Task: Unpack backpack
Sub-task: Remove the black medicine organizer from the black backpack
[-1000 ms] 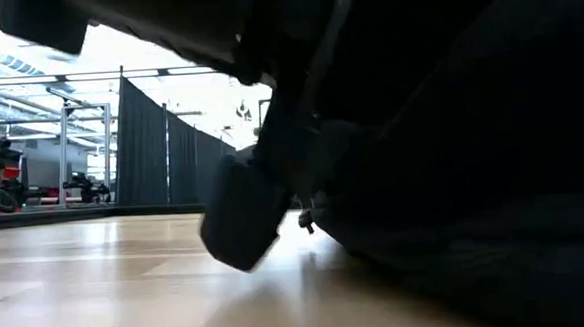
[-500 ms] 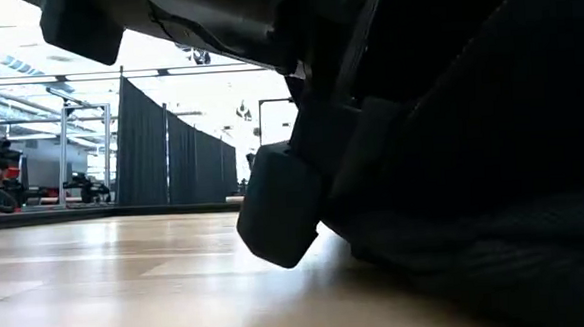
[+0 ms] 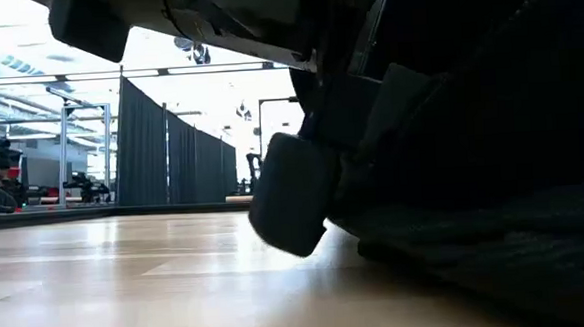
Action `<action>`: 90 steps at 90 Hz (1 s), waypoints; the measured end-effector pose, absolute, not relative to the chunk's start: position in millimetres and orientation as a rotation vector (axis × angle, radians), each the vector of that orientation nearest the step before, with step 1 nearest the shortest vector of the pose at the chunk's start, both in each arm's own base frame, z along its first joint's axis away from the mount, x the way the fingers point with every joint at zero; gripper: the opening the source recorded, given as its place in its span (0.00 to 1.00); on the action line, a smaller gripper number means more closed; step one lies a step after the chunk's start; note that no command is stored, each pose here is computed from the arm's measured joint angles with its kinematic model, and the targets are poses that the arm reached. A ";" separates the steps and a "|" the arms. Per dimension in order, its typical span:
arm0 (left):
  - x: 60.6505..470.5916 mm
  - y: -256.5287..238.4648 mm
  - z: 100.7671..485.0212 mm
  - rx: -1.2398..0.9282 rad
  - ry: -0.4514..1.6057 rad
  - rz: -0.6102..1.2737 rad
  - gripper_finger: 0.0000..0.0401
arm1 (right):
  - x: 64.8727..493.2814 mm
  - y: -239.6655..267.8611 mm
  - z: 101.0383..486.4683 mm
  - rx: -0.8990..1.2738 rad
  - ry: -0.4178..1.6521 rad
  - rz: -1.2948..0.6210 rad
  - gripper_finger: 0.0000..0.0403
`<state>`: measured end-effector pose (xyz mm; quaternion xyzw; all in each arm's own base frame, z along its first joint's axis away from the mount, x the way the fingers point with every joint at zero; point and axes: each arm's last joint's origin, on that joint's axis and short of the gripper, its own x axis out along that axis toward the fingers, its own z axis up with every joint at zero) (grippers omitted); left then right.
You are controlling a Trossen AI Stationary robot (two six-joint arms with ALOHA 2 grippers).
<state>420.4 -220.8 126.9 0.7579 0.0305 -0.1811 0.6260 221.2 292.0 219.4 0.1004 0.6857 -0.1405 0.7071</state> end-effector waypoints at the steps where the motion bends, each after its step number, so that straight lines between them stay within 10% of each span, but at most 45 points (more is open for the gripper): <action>1: 420.2 -221.2 127.0 1.740 0.071 -0.414 0.42 | 221.0 291.6 222.6 0.226 1.520 -0.310 0.00; 33: 419.5 -221.2 126.7 1.749 0.109 -0.379 0.42 | 211.3 282.9 298.8 0.280 1.319 -0.166 0.06; 90: 416.4 -229.2 147.1 1.598 0.107 -0.230 0.42 | 234.7 319.1 275.5 0.167 1.124 0.058 0.03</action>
